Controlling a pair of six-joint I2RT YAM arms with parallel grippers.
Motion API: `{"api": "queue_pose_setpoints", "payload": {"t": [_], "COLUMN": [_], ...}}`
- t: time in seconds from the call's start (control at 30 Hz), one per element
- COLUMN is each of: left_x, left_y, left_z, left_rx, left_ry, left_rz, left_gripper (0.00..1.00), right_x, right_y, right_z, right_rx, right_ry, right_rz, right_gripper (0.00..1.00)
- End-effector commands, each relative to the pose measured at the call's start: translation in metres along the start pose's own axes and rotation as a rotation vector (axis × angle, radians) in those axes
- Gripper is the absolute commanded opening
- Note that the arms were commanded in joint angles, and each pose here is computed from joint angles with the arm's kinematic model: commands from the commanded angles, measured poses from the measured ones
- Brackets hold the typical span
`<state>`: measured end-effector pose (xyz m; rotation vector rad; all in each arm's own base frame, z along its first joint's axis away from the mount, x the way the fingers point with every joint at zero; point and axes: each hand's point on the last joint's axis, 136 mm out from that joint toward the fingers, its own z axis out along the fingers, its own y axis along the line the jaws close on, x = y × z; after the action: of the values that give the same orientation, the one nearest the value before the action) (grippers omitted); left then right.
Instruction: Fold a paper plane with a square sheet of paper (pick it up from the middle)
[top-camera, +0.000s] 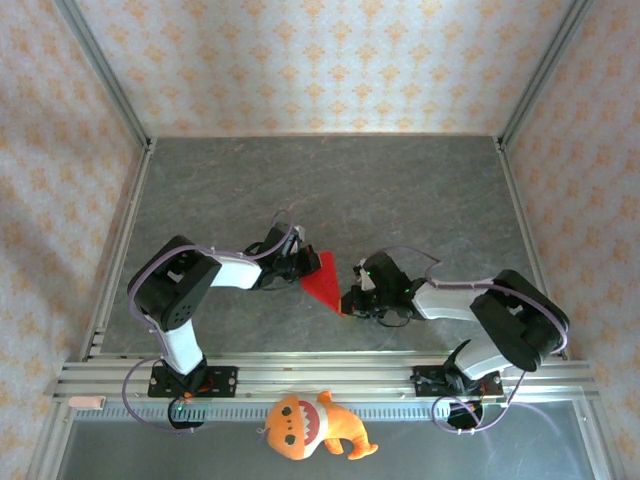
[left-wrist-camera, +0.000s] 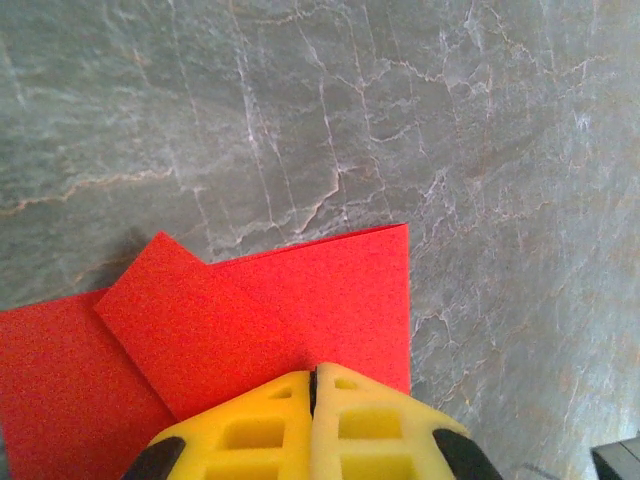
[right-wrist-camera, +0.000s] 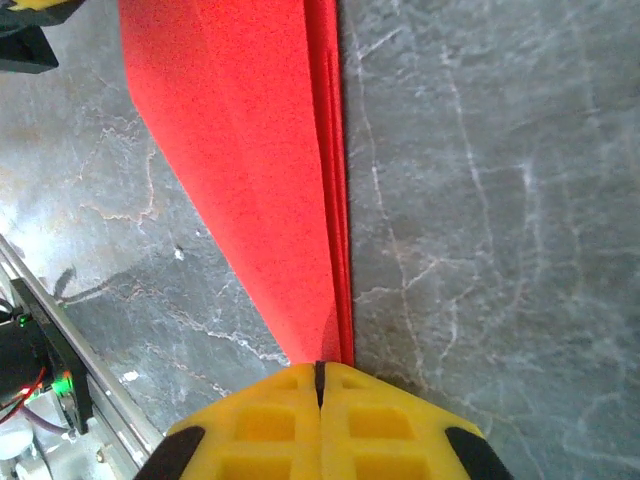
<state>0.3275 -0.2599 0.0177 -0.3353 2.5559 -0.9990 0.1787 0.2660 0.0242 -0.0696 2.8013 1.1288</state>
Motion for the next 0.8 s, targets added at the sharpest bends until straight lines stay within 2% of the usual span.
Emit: {"api": "queue_pose_setpoints", "payload": {"t": [0.0,0.1,0.3,0.63,0.77], "left_x": [0.016,0.016,0.019,0.022,0.025], "left_y": [0.059,0.057,0.06,0.068,0.068], "left_z": [0.005,0.004,0.005,0.007,0.009], "left_rx": [-0.196,-0.185,-0.197,-0.169,-0.157], "left_ry": [0.053,0.047,0.062,0.095,0.113], "left_rz": [-0.046,-0.053,-0.055,-0.082,-0.091], "left_gripper": [0.0,0.0,0.0,0.0,0.0], "right_x": [-0.026,-0.031,-0.024,0.034,0.036], "right_y": [0.036,0.057,0.028,-0.022,-0.017], "right_z": [-0.011,0.001,0.033,0.008,-0.002], "right_rx": [-0.04,-0.109,-0.014,0.033,-0.011], "right_ry": [-0.061,-0.006,0.071,0.099,0.061], "right_rz": [-0.06,-0.071,-0.032,0.046,0.082], "right_gripper": [0.0,0.01,0.02,0.02,0.05]}}
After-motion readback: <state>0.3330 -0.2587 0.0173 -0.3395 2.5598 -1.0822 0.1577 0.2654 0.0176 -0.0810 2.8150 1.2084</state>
